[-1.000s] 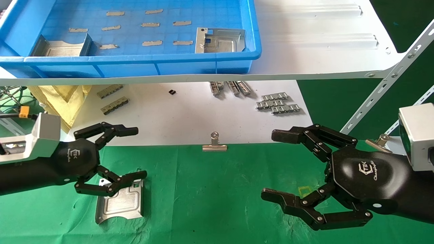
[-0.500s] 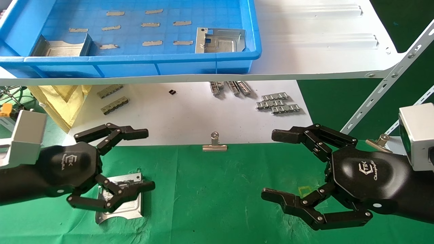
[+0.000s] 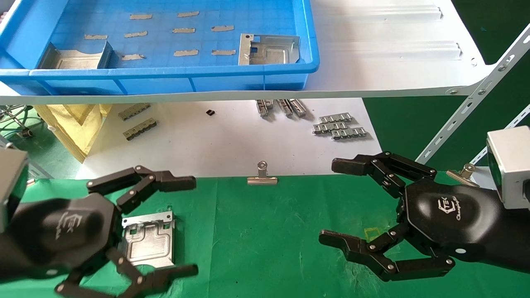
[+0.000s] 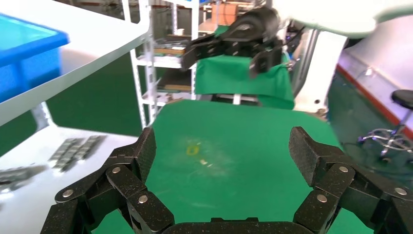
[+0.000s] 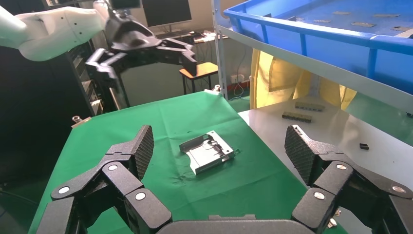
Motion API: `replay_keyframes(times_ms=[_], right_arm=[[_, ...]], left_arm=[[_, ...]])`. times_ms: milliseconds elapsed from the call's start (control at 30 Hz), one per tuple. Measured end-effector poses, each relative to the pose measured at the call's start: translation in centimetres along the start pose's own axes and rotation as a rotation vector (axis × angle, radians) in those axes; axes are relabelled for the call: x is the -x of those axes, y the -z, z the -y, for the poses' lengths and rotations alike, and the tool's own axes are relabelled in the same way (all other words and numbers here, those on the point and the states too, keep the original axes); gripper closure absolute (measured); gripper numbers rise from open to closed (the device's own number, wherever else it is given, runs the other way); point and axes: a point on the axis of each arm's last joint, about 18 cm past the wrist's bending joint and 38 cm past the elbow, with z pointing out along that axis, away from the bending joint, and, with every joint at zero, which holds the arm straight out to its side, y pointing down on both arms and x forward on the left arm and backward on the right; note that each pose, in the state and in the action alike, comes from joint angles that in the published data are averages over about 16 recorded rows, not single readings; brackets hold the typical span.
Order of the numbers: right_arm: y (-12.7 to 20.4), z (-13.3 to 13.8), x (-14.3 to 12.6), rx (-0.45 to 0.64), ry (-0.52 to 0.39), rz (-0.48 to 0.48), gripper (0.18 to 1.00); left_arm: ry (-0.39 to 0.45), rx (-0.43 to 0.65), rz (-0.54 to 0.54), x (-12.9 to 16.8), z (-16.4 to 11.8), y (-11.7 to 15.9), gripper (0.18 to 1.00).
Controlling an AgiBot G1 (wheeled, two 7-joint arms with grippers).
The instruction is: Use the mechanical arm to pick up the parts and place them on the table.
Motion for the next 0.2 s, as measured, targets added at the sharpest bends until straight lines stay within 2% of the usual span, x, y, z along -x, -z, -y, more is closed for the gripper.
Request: replay_keyframes(times_ms=[200], right_arm=[[0.00,0.00,0.00,0.000,0.000,0.000,0.178]], left_arm=[[0.007,-0.008,-0.020,-0.86,0.54,-0.23,0.184]])
